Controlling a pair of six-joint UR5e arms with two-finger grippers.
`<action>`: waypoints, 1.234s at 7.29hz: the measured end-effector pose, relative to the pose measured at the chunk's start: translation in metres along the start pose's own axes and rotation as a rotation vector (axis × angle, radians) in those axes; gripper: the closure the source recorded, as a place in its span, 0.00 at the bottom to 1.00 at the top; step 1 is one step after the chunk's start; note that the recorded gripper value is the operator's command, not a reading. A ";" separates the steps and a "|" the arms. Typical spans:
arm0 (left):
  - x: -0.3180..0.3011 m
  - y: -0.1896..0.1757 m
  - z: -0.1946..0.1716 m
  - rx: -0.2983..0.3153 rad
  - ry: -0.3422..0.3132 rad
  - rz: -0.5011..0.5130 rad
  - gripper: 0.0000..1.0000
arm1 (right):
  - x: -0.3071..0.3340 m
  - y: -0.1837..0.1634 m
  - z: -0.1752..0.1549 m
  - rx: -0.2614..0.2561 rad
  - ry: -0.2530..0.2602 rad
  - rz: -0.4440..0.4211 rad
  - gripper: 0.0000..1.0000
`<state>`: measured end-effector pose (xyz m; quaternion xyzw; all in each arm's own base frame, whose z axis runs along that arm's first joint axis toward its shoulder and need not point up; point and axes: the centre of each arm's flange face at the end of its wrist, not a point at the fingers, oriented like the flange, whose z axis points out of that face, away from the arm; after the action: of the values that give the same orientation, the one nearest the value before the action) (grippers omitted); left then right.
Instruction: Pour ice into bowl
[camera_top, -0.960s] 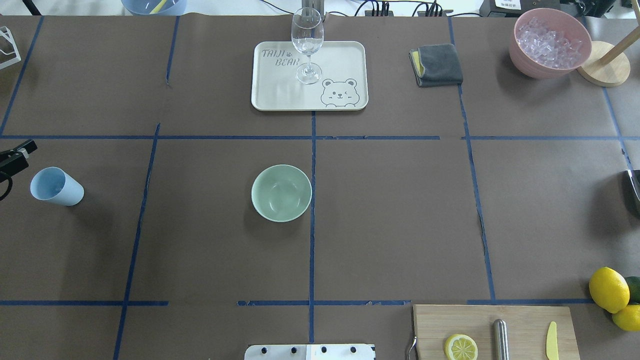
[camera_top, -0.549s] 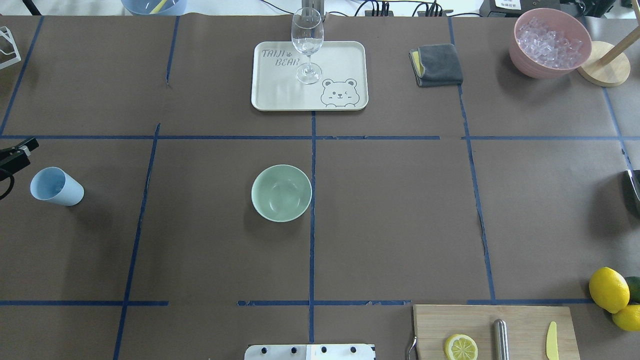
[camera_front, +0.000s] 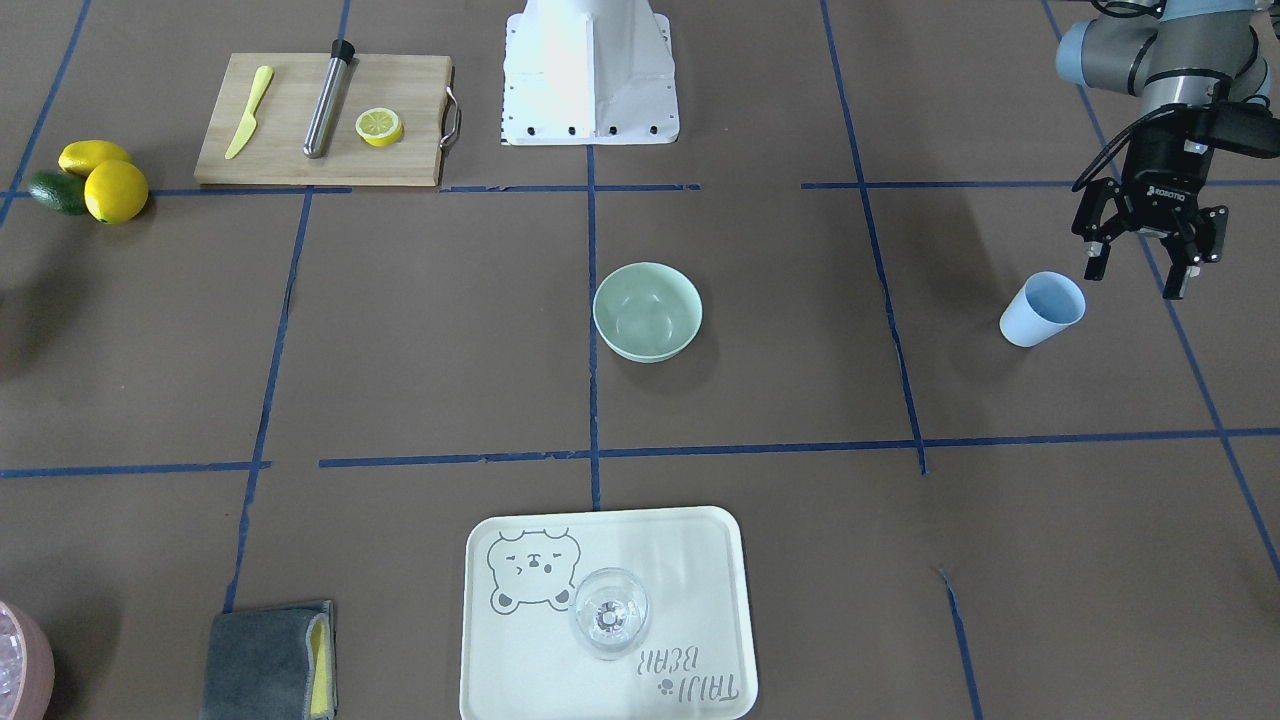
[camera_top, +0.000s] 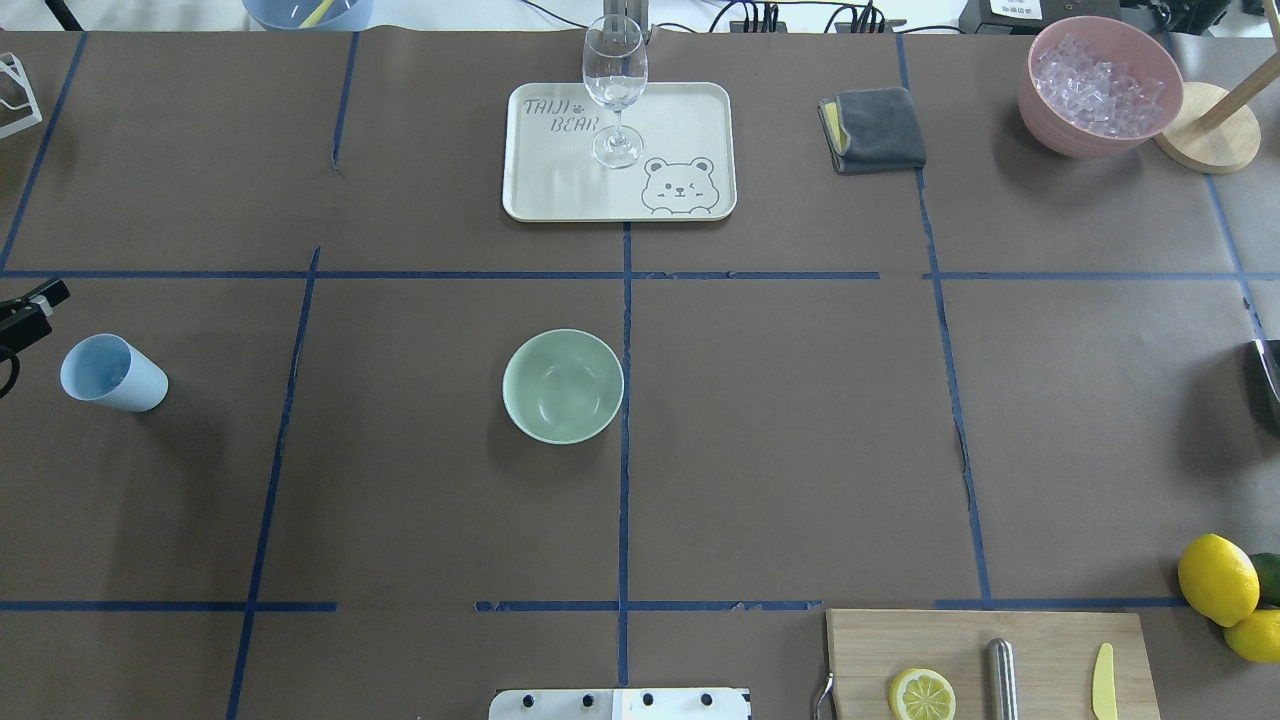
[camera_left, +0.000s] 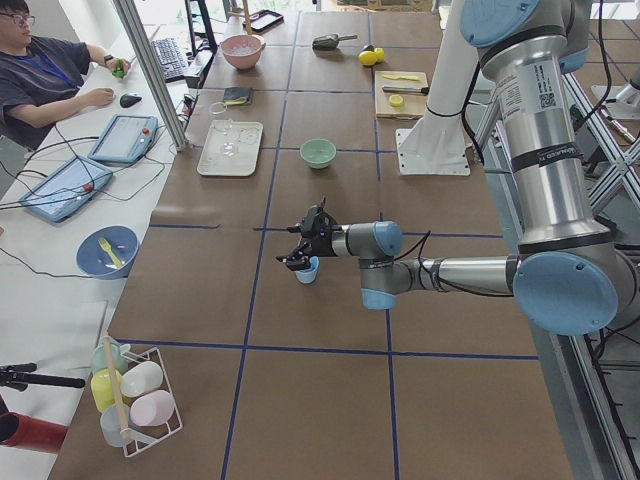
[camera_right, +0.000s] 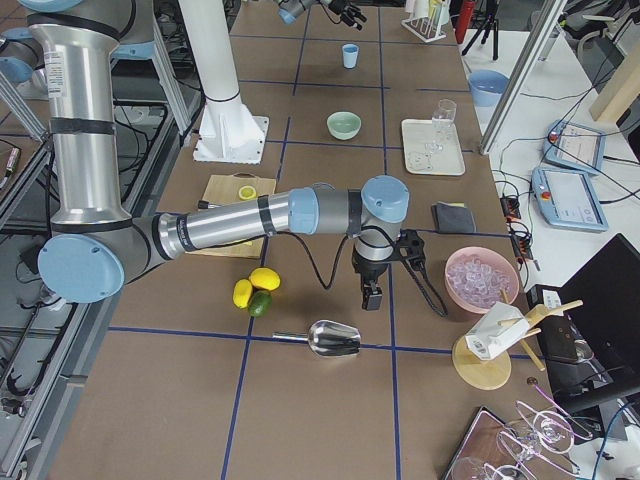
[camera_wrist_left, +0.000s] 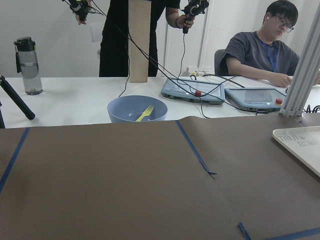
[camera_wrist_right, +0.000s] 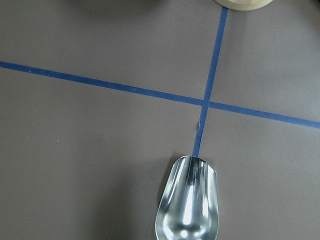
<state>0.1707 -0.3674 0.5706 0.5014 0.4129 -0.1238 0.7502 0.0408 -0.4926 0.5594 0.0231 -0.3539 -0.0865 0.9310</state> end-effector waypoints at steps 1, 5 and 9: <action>-0.001 0.001 0.001 -0.002 -0.002 0.001 0.00 | -0.003 -0.003 0.005 -0.010 0.000 -0.012 0.00; -0.002 0.002 0.016 0.077 -0.060 0.004 0.00 | -0.026 -0.018 0.010 -0.018 0.001 -0.060 0.00; 0.012 0.061 0.017 0.182 -0.162 -0.029 0.00 | -0.029 -0.016 0.004 -0.007 0.009 -0.066 0.00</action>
<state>0.2229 -0.3504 0.6040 0.5497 0.3453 -0.2117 0.7306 0.0142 -0.5029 0.5415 0.0320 -0.3486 -0.1183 0.9292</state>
